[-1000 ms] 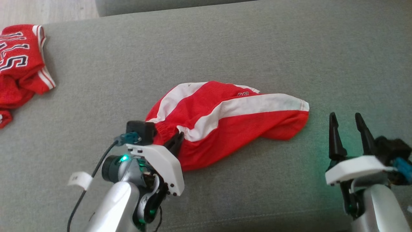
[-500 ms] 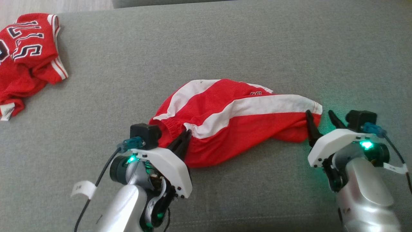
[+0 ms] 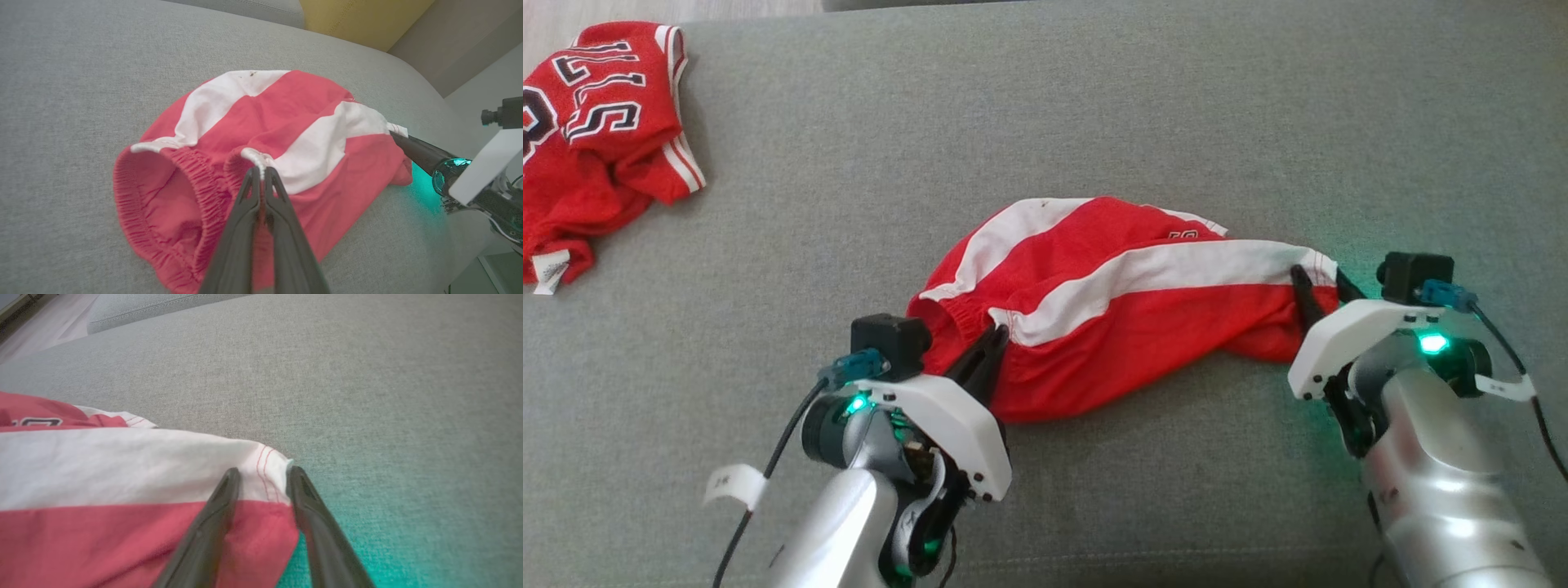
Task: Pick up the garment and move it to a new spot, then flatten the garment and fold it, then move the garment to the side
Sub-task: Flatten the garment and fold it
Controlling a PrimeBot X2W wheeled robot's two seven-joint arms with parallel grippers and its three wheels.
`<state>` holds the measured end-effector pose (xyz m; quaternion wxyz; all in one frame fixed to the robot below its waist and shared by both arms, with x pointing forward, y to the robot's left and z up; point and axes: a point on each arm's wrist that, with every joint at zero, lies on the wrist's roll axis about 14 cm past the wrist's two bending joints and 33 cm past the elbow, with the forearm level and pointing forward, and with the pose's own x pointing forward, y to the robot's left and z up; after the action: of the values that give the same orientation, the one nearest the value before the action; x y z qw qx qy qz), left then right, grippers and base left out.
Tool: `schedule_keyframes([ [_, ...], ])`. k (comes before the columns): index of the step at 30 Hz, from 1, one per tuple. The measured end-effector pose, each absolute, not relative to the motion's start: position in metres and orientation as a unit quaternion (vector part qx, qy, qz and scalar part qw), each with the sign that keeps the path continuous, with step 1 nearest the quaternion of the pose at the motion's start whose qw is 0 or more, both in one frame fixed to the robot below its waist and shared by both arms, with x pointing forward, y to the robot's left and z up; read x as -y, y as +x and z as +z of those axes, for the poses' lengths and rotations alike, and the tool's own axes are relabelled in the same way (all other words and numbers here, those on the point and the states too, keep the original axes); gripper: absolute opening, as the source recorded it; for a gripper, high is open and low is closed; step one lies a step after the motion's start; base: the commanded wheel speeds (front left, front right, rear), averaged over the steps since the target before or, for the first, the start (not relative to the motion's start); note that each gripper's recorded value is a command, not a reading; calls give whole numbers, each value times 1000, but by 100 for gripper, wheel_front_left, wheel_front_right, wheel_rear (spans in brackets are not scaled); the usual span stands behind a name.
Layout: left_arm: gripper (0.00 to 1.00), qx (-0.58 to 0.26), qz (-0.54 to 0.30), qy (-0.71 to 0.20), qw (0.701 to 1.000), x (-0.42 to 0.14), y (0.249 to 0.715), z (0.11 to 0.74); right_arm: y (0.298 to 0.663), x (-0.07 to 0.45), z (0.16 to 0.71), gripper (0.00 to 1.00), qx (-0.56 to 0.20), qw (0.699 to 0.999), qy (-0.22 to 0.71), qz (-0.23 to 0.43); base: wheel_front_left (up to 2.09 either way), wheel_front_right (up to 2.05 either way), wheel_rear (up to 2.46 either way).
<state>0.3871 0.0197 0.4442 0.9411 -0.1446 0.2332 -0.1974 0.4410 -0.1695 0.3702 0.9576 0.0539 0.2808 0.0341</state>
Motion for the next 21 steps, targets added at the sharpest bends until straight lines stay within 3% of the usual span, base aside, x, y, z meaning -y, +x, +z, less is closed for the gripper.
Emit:
schedule_keyframes([
  [1, 0, -235, -197, -146, 941, -20, 387, 444, 442, 169, 371, 42, -279, 958, 52, 36, 0, 0, 0],
  [4, 0, -236, -195, -147, 941, -21, 387, 443, 446, 166, 373, 19, -270, 961, 47, 42, 0, 0, 0],
  [5, 0, -235, -193, -147, 941, -21, 387, 443, 446, 166, 374, 1, -267, 962, 43, 43, 0, 0, 0],
  [13, 0, -185, -178, -164, 953, -27, 396, 462, 462, 162, 412, 0, -173, 983, 38, 55, 0, 0, 0],
  [21, 0, -15, -160, -196, 967, -42, 418, 546, 466, 170, 512, 0, -3, 997, 29, 78, 0, 0, 0],
])
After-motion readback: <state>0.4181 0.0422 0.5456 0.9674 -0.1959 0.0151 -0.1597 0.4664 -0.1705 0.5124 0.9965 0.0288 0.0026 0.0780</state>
